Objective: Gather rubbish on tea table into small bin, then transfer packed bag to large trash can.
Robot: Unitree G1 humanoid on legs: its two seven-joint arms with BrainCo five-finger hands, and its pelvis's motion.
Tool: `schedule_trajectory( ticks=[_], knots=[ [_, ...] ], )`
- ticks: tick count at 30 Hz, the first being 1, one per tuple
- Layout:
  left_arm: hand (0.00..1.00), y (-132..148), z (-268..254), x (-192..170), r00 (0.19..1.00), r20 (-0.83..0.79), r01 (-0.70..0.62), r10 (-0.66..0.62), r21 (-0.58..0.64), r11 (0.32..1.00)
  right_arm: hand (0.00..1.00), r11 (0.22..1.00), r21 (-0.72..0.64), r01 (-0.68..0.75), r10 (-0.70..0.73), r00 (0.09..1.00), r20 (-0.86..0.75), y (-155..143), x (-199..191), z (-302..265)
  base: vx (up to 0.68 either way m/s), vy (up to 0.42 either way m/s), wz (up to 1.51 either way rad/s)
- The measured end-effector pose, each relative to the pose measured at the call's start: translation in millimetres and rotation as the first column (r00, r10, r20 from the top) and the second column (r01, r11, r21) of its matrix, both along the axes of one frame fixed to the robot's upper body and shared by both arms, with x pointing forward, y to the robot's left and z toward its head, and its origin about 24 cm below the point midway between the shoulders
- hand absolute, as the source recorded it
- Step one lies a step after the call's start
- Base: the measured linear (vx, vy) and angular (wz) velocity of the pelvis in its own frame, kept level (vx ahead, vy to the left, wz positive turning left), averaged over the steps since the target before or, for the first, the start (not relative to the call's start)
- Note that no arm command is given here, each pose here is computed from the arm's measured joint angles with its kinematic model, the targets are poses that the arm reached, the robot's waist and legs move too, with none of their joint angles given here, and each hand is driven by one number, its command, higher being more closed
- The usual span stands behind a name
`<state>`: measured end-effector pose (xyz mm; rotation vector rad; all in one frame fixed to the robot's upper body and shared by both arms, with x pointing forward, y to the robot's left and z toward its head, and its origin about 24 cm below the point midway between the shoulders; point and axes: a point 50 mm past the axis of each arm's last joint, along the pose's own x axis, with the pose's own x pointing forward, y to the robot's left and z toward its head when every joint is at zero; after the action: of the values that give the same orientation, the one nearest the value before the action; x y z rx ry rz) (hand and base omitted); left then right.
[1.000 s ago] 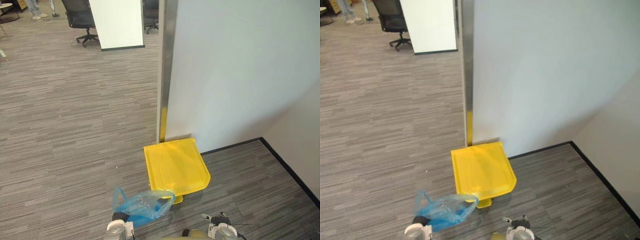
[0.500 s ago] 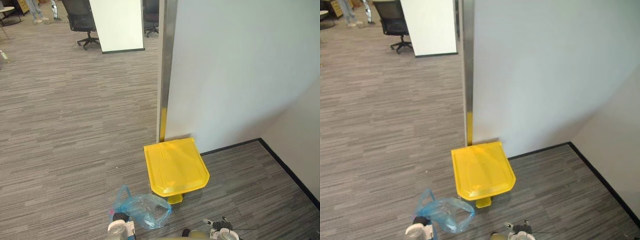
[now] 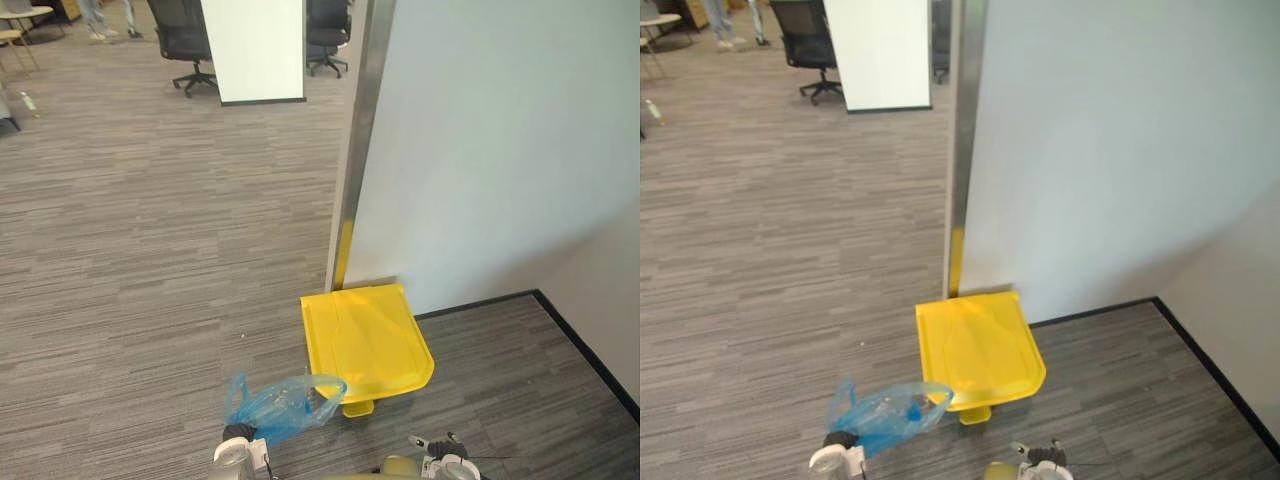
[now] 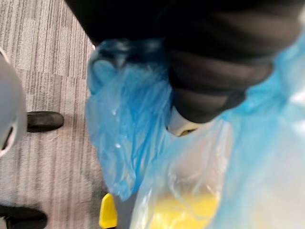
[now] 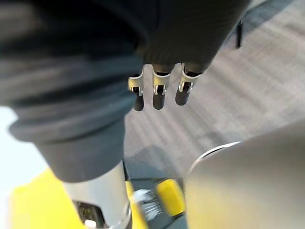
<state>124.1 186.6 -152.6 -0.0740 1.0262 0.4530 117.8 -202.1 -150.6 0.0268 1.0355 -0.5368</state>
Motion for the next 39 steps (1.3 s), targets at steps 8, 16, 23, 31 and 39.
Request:
schedule_trajectory(
  ticks=[8, 16, 23, 31, 39],
  knots=[
    [1.00, 16, 0, -2, 0.997, -0.024, -0.067, 0.068, 0.026, 0.997, 0.00, 0.980, -0.018, 0.196, -0.195, 0.980, 0.040, -23, 13, 8, 0.25, -0.112, -0.03],
    [1.00, 10, 5, 11, 0.999, 0.017, -0.037, 0.036, 0.026, 0.999, 0.00, 0.965, -0.007, 0.262, -0.262, 0.965, 0.018, -29, 0, 5, 0.07, -0.051, 0.21],
    [1.00, 8, 4, 8, 0.999, 0.010, -0.037, 0.037, 0.021, 0.999, 0.00, 0.970, 0.021, 0.241, -0.240, 0.971, -0.006, -14, -3, 1, -0.12, -0.011, 0.08],
    [1.00, -2, 2, 6, 0.999, 0.000, 0.042, -0.042, 0.022, 0.999, 0.00, 0.977, 0.018, 0.215, -0.214, 0.976, -0.025, -13, -13, -2, -0.04, 0.019, 0.05],
    [1.00, 0, -2, -6, 0.999, -0.040, 0.007, -0.006, 0.015, 1.000, 0.00, 0.990, 0.000, 0.138, -0.137, 0.989, -0.050, -8, -18, -4, -0.01, -0.048, 0.07]
  ],
)
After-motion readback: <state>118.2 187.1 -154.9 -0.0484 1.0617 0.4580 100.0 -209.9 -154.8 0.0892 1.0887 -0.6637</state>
